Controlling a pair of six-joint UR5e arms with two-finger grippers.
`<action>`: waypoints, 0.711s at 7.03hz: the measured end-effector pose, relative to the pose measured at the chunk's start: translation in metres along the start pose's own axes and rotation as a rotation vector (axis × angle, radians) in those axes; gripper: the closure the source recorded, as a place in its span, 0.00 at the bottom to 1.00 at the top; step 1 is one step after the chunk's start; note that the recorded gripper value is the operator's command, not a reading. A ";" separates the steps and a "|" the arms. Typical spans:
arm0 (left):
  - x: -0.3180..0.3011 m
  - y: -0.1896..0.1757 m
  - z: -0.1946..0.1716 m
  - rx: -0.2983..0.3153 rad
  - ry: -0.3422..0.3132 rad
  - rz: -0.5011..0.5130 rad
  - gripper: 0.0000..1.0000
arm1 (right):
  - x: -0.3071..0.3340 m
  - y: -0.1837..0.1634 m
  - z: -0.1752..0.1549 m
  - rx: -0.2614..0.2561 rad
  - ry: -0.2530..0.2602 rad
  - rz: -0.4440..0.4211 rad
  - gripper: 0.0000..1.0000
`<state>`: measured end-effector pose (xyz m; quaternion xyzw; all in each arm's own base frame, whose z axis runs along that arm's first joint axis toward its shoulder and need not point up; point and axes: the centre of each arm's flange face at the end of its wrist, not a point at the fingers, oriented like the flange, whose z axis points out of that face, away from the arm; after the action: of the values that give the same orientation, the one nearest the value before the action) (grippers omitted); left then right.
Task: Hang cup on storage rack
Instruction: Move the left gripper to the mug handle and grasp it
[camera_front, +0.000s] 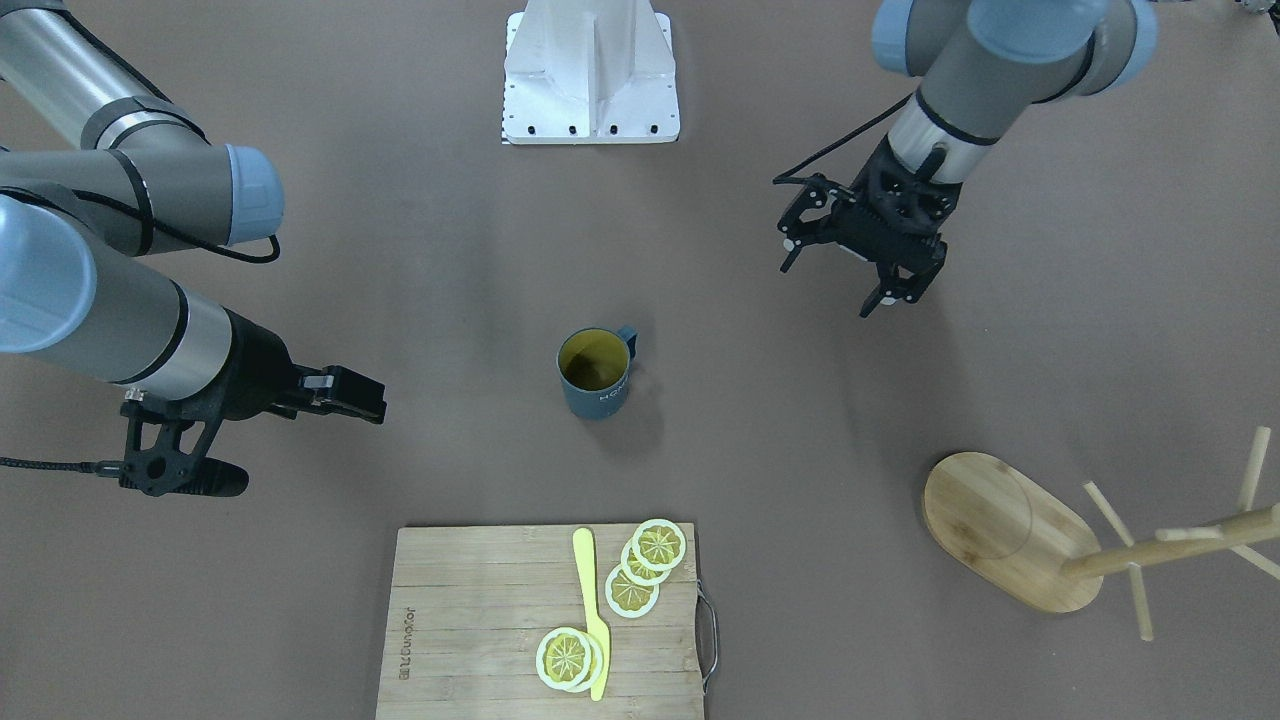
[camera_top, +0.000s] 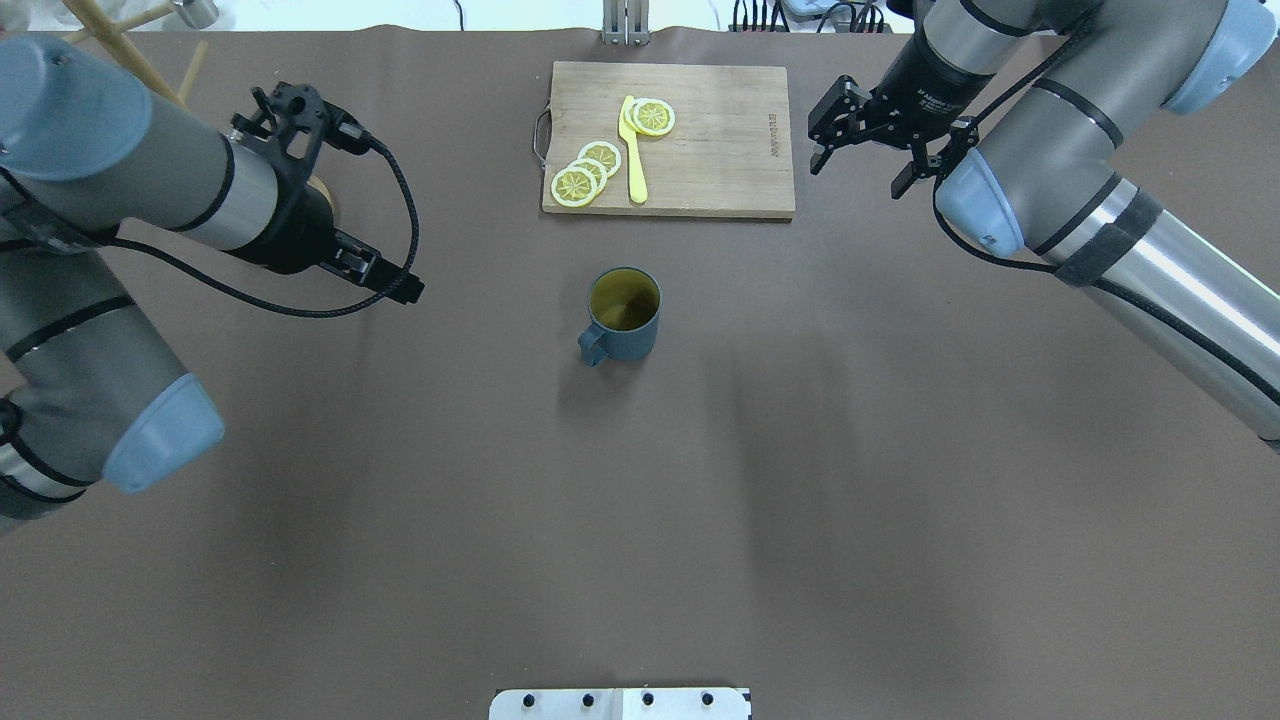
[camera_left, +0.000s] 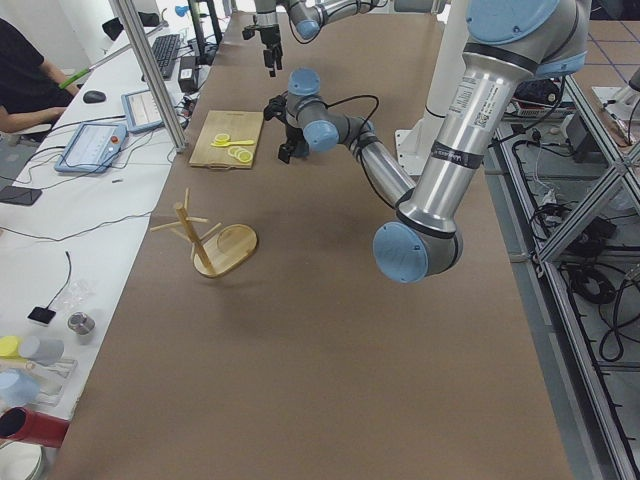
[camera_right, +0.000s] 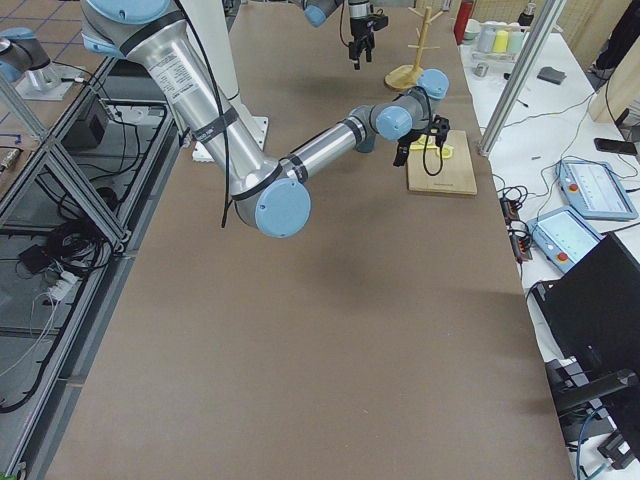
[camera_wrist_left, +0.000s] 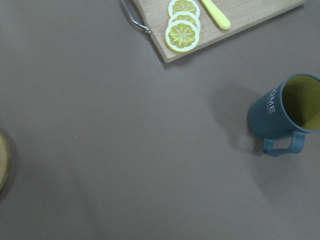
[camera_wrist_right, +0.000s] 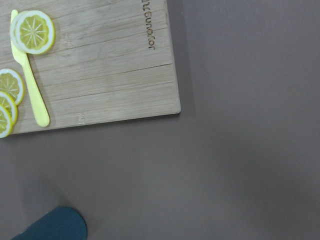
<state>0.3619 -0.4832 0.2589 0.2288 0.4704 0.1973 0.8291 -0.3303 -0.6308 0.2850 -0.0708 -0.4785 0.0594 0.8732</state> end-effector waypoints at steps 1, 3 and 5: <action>0.012 0.004 0.032 0.045 0.015 0.025 0.03 | 0.007 -0.002 0.003 0.014 0.017 0.007 0.00; 0.055 0.022 0.083 0.104 0.058 0.055 0.03 | 0.021 -0.005 0.005 0.038 0.041 0.021 0.00; 0.092 0.031 0.097 0.121 0.108 0.050 0.03 | 0.027 -0.007 0.006 0.050 0.055 0.027 0.00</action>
<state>0.4864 -0.4269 0.2568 0.2793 0.5198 0.2012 0.7819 -0.3205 -0.6328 0.3121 -0.0571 -0.4518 0.0812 0.8866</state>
